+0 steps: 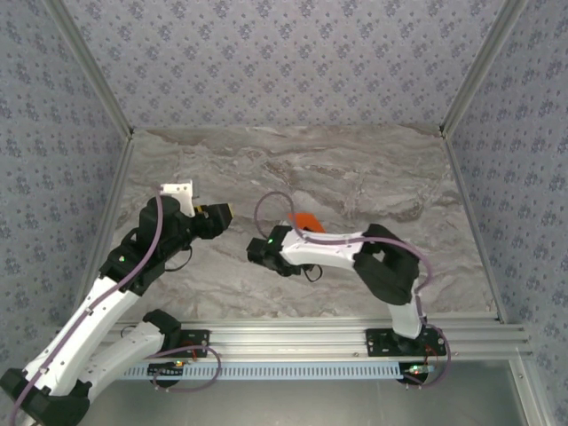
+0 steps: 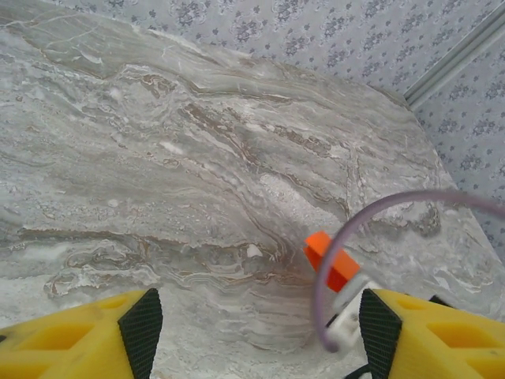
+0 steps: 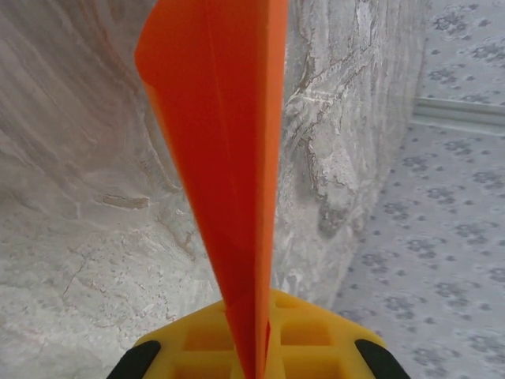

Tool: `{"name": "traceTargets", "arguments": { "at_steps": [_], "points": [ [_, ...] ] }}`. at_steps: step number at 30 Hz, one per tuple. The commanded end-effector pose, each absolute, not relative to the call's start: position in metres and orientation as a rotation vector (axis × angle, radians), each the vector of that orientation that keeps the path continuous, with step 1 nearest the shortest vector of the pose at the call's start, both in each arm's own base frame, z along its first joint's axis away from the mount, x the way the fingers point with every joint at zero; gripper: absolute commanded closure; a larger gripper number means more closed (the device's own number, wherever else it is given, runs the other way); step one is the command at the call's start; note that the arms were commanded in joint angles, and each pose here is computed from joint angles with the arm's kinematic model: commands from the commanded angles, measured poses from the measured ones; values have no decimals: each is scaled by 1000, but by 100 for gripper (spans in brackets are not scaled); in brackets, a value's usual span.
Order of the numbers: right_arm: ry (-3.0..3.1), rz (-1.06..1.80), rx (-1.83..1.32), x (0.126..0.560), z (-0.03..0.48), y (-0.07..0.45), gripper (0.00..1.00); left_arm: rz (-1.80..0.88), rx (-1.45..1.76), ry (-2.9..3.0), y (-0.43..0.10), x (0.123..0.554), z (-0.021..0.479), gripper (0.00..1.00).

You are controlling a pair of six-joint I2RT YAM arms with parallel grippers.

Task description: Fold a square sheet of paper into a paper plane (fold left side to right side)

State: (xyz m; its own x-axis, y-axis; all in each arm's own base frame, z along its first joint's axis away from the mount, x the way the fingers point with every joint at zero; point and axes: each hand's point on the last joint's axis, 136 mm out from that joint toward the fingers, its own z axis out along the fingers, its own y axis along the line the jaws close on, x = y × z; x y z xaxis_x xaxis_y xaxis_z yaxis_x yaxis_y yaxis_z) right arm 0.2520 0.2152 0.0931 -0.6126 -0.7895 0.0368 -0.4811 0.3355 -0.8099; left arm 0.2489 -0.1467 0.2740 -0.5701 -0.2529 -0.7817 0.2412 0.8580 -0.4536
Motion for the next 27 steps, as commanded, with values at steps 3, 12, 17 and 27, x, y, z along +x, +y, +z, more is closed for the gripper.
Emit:
{"name": "traceTargets", "arguments": {
  "at_steps": [3, 12, 17, 27],
  "points": [
    [2128, -1298, -1178, 252, 86, 224, 99, -614, -24, 2096, -141, 249, 266, 30],
    [2170, -1261, -1246, 238, 59, 231, 95, -639, -32, 2109, -146, 251, 261, 30],
    [2202, -1061, -1295, 220, 61, 250, 48, -651, -30, 2139, -150, 252, 252, 29],
    [2287, -310, -1303, 167, 104, 284, 0, -927, 2, 2262, -201, 255, 204, 27]
  ]
}}
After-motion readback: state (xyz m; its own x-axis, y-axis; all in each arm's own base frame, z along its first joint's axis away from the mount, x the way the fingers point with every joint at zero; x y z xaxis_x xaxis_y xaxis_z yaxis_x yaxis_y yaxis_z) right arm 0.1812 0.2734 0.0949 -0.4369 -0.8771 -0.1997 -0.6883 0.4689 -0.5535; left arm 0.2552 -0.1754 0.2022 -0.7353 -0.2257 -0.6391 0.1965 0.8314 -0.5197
